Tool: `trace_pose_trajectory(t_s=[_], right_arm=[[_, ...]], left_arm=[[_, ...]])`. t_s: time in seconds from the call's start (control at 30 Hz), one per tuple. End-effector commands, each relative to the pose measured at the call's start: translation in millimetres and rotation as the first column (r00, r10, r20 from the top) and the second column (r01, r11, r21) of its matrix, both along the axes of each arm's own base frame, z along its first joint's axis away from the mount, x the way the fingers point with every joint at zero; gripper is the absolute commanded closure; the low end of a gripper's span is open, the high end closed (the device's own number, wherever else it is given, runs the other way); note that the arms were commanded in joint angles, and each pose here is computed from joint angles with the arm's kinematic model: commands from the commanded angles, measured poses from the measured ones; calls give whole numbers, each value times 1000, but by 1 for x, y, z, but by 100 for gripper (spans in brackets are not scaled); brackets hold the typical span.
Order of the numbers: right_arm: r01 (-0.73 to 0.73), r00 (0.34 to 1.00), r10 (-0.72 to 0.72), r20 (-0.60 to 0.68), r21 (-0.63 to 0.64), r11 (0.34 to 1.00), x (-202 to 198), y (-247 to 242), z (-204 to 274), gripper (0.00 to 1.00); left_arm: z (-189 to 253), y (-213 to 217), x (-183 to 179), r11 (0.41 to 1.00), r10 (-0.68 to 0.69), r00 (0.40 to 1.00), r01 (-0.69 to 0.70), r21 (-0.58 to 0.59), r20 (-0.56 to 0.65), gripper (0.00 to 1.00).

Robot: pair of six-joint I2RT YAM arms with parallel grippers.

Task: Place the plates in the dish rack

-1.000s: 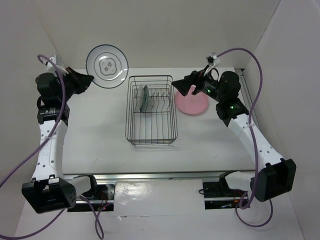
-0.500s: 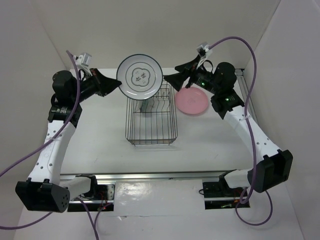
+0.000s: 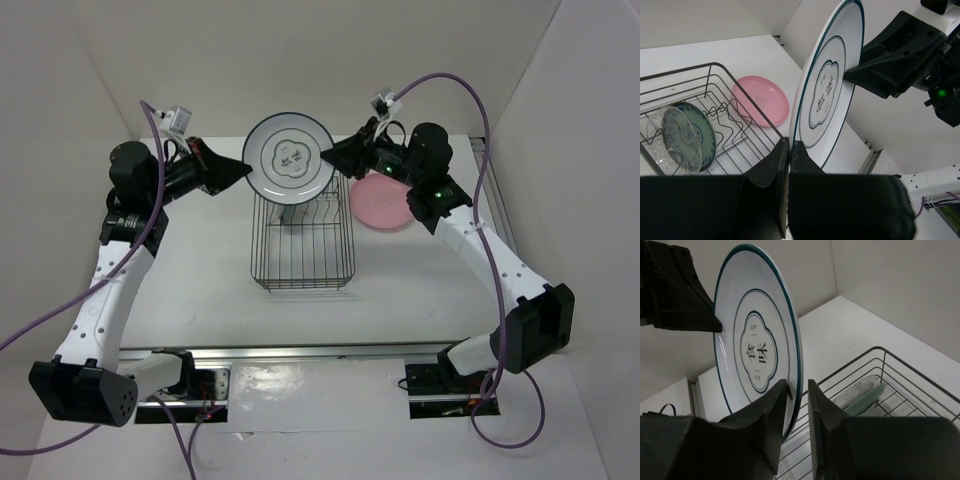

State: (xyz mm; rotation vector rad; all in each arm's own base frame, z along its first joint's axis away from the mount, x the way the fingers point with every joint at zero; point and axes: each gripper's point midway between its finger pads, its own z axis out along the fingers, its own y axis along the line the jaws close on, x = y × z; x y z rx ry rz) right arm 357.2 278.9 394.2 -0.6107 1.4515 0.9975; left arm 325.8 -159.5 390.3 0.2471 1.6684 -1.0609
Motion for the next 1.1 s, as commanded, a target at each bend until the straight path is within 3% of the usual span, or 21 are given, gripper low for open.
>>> trace_pose_trajectory(t_s=[0.0,0.07,0.13,0.33,0.4,0.43,0.47,0.57,0.73,0.87,1.03,1.07], right_arm=[[8,997,-10,73,30,1000,-1,3,30,71],[-3,998,0,65,35,999,-4,6,30,80],[-13,999,11,52,43,999,-5,11,28,97],[59,998,-60,4,66,996,6,8,19,100],[94,995,-93,-21,58,994,9,7,16,100],[148,989,-146,-33,69,987,16,2,19,100],[180,983,-177,-44,66,981,21,-1,17,100],[315,948,-311,-69,67,947,33,-14,20,100],[546,833,-536,-135,54,836,50,-44,18,100],[783,611,-767,-196,5,622,60,-77,12,100],[857,489,-856,-166,-89,507,48,-65,-5,100],[892,422,-892,-163,-98,441,50,-71,-7,100]], left_arm=[[32,-7,-16,998,-56,988,58,-11,143,100],[32,-7,-16,998,-56,988,58,-11,143,100],[31,-8,-15,998,-65,989,68,-18,135,100],[25,-3,-4,1000,-12,995,14,-16,96,100],[17,1,3,1000,24,998,-24,-10,66,79],[15,5,7,998,57,997,-56,-10,55,64],[15,10,12,996,86,995,-85,-11,55,37],[16,24,12,988,156,987,-154,-28,49,0],[12,54,18,938,347,937,-346,-12,39,0],[-16,99,32,814,582,812,-581,28,-42,0],[-47,128,49,744,668,732,-661,96,-133,0],[-55,134,52,734,679,718,-669,115,-155,0]])
